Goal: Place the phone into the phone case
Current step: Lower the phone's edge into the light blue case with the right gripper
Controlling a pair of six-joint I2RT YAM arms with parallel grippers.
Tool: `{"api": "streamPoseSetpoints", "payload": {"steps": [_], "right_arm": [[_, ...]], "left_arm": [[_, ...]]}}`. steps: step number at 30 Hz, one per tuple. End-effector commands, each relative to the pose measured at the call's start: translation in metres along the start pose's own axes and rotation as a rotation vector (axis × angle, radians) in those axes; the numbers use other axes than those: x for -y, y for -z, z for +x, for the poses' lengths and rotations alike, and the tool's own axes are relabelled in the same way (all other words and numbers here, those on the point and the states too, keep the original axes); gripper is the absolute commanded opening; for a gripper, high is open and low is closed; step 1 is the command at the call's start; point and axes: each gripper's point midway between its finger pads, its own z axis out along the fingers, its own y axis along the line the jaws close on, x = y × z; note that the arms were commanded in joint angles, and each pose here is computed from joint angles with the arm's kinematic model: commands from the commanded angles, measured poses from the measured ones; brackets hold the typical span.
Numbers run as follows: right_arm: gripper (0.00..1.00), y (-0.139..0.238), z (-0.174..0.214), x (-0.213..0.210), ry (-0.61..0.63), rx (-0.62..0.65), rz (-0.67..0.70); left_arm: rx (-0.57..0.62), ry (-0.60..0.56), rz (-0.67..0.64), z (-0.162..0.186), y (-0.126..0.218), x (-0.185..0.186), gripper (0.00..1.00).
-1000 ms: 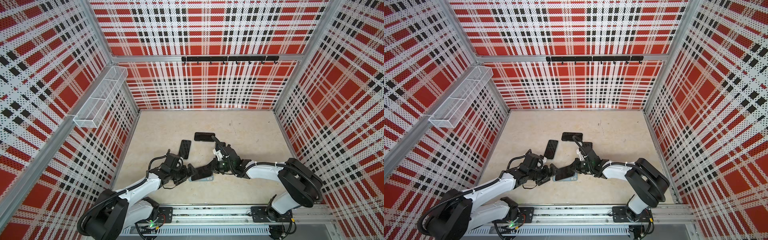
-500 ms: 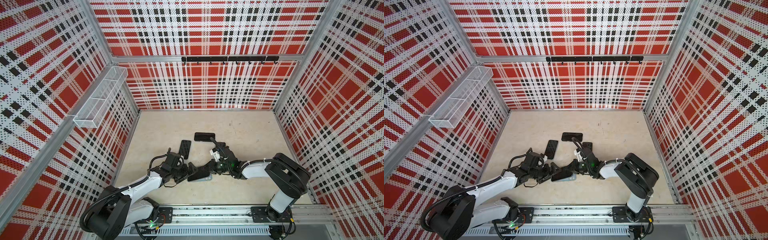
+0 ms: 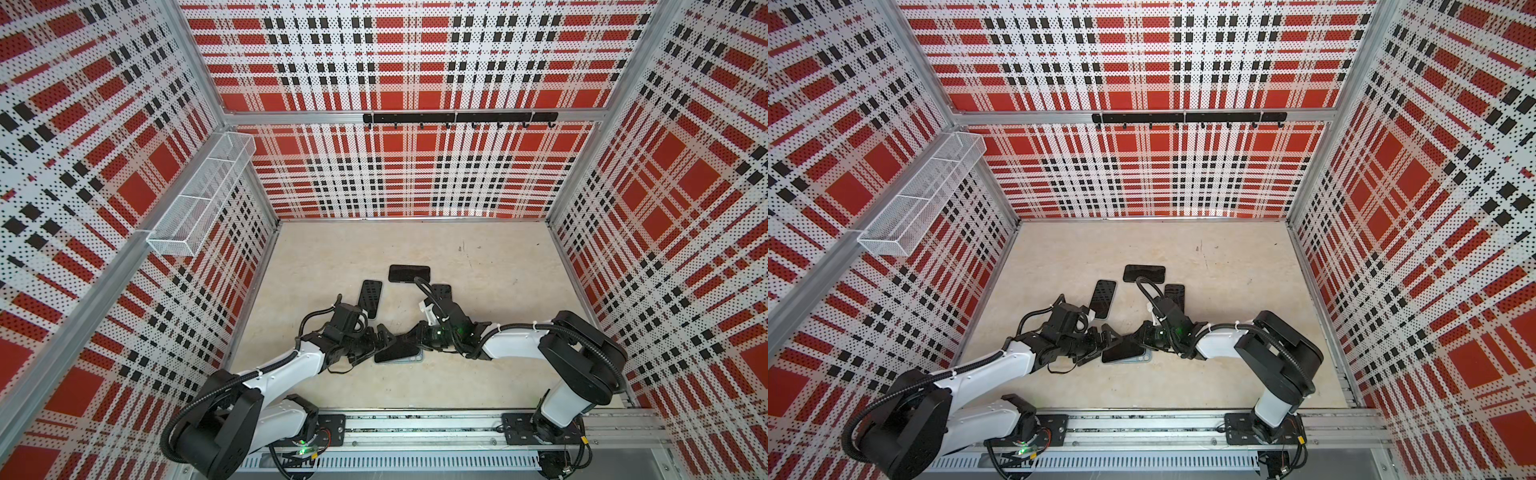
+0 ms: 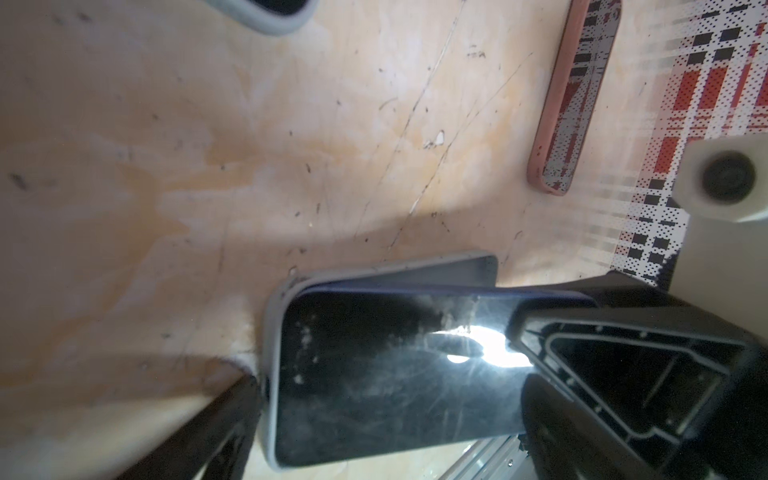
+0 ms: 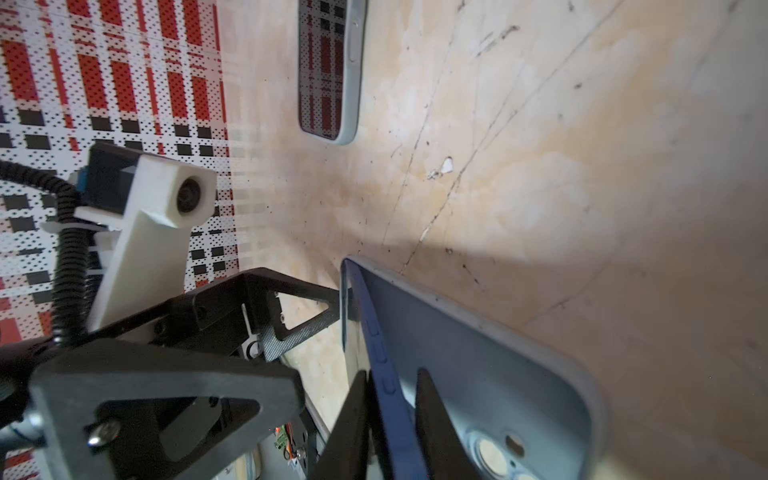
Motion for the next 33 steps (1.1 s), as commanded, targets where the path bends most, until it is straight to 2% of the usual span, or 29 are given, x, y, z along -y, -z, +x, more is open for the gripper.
{"api": "streamPoseSetpoints", "payload": {"steps": [1, 8, 14, 19, 23, 26, 29, 33], "right_arm": [[0.24, 0.006, 0.009, 0.038, 0.005, -0.008, 0.192], [0.44, 0.011, 0.000, 0.028, 0.023, 0.013, 0.213], [0.66, 0.025, -0.014, 0.013, 0.080, 0.050, 0.261], [0.77, 0.036, -0.019, 0.009, 0.110, 0.064, 0.325], [0.79, 0.043, -0.016, 0.014, 0.114, 0.070, 0.379], [0.76, 0.045, -0.012, 0.021, 0.097, 0.069, 0.401], [0.70, 0.045, -0.006, 0.026, 0.086, 0.062, 0.416], [0.57, 0.037, 0.001, 0.023, 0.098, 0.052, 0.412]], "left_arm": [[0.012, -0.006, -0.025, -0.003, 0.002, -0.004, 1.00], [0.020, -0.007, -0.020, -0.003, 0.005, -0.002, 1.00], [0.020, -0.012, -0.018, -0.003, 0.006, -0.002, 1.00], [0.023, -0.014, -0.016, -0.003, 0.006, -0.002, 1.00], [0.025, -0.011, -0.011, -0.004, 0.004, -0.002, 1.00], [0.026, -0.010, -0.006, -0.004, 0.003, -0.002, 1.00], [0.026, -0.011, 0.002, -0.004, 0.003, -0.001, 1.00], [0.023, -0.009, 0.003, -0.004, 0.001, -0.001, 1.00]]}}
